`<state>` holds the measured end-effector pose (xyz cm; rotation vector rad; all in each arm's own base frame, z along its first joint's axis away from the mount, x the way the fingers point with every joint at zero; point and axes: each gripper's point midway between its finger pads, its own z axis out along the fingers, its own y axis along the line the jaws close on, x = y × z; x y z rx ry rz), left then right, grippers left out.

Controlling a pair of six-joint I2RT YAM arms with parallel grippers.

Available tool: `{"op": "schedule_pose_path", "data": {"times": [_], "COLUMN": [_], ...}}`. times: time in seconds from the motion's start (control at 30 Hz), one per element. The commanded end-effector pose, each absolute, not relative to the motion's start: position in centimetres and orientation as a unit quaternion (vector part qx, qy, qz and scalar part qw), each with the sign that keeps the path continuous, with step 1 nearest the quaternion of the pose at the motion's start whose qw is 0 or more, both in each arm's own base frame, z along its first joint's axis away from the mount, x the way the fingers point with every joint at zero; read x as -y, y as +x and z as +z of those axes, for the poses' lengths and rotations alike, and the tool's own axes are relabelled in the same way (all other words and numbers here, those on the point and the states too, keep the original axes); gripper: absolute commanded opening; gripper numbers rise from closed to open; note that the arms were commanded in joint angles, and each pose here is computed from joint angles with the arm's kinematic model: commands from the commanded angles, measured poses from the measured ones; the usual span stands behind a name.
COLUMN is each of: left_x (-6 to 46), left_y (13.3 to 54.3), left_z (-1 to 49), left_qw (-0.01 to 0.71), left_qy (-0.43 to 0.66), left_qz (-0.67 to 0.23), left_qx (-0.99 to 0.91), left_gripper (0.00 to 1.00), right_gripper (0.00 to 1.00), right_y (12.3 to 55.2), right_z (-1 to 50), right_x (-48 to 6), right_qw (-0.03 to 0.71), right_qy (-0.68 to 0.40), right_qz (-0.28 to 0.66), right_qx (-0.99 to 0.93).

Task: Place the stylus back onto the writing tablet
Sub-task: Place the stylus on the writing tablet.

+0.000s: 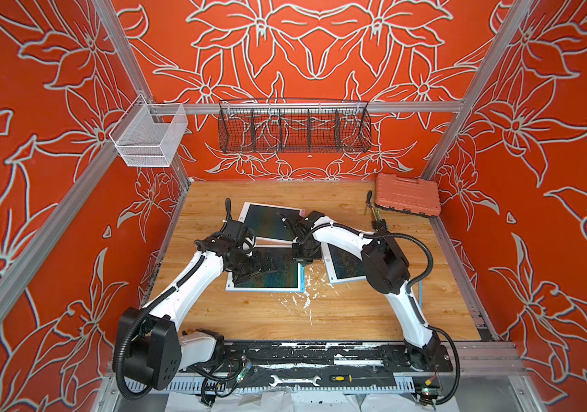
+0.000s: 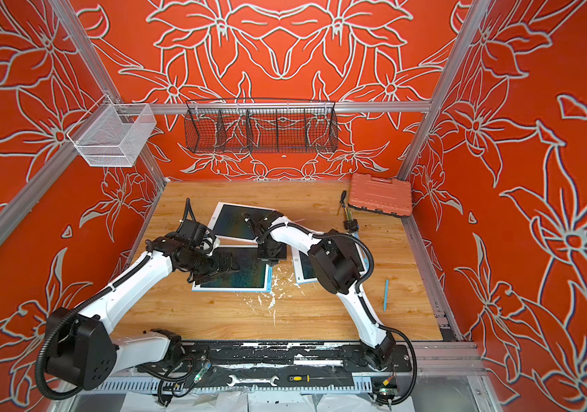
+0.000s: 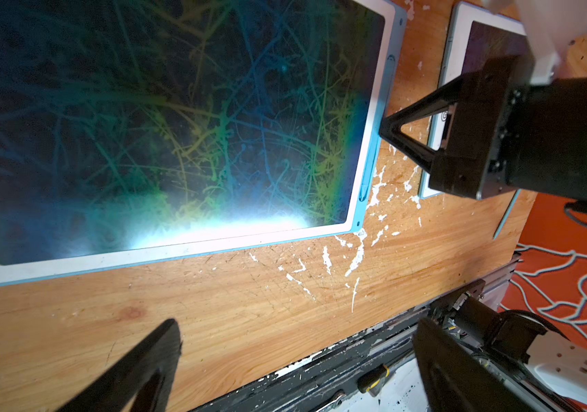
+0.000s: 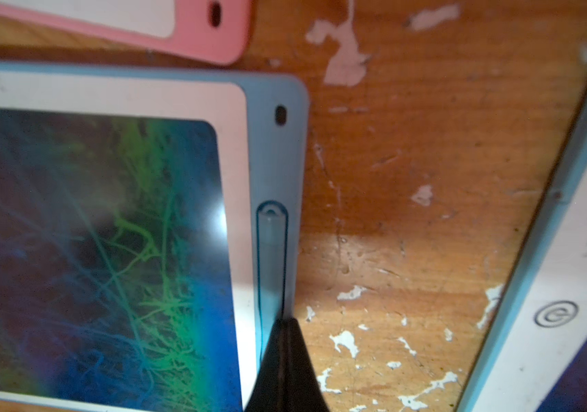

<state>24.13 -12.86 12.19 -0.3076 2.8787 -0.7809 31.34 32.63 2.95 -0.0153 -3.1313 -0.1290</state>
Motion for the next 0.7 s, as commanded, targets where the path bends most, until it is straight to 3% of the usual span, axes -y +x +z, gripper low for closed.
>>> {"op": "schedule_pose_path", "data": {"times": [0.0,0.67], "left_x": [12.6,12.3], "left_y": [23.9,23.6], "left_z": [12.1,12.1], "left_qw": [0.071,0.070], "left_qy": [-0.108,-0.110], "left_qz": [-0.259,-0.257], "left_qx": [-0.957,-0.958], "left_gripper": [1.00,1.00], "right_gripper": [0.06,0.13], "right_y": [30.3,31.2], "right_z": [0.9,5.4], "right_x": [-30.6,-31.9], "right_qw": [0.021,-0.029], "right_qy": [-0.025,-0.038], "right_qz": [0.021,-0.045], "right_qx": [0.999,0.998]}}
